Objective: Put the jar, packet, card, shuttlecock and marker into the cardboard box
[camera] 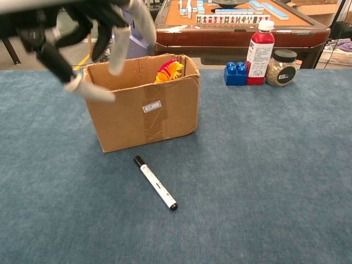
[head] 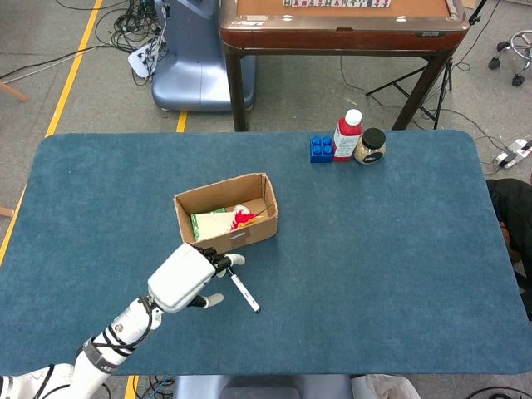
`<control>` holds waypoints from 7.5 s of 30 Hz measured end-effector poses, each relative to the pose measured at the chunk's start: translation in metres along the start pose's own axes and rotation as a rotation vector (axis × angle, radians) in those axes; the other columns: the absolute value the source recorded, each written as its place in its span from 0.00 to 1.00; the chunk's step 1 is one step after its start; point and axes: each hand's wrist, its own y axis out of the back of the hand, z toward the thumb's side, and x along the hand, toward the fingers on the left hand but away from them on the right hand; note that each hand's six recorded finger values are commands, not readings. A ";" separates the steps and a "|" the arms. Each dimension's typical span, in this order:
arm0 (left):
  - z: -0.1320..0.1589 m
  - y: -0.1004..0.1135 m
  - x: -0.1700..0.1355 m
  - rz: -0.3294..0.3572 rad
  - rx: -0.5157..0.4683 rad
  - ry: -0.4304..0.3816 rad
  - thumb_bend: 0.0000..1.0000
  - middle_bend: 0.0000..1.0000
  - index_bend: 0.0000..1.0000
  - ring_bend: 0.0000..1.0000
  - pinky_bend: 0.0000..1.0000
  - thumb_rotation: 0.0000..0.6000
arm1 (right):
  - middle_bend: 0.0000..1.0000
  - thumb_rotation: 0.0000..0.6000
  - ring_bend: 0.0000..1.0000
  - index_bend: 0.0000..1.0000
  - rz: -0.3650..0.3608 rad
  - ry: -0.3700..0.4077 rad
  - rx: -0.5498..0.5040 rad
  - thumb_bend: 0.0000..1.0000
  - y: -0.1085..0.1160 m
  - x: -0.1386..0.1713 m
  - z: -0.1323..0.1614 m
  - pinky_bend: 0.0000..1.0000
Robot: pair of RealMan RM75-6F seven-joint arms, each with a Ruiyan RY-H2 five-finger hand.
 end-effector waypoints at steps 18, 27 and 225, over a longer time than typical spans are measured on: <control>-0.003 -0.061 -0.010 0.108 0.163 -0.182 0.08 0.90 0.40 0.91 1.00 1.00 | 0.35 1.00 0.26 0.26 -0.032 -0.015 -0.018 0.19 0.010 0.003 -0.007 0.39; -0.005 -0.097 -0.001 0.050 0.139 -0.247 0.08 1.00 0.46 1.00 1.00 1.00 | 0.35 1.00 0.26 0.26 -0.039 -0.021 -0.018 0.19 0.011 0.004 -0.008 0.39; 0.006 -0.157 0.040 -0.316 0.411 -0.210 0.17 0.88 0.75 0.99 1.00 1.00 | 0.35 1.00 0.26 0.26 -0.110 -0.046 -0.098 0.19 0.038 0.014 -0.027 0.39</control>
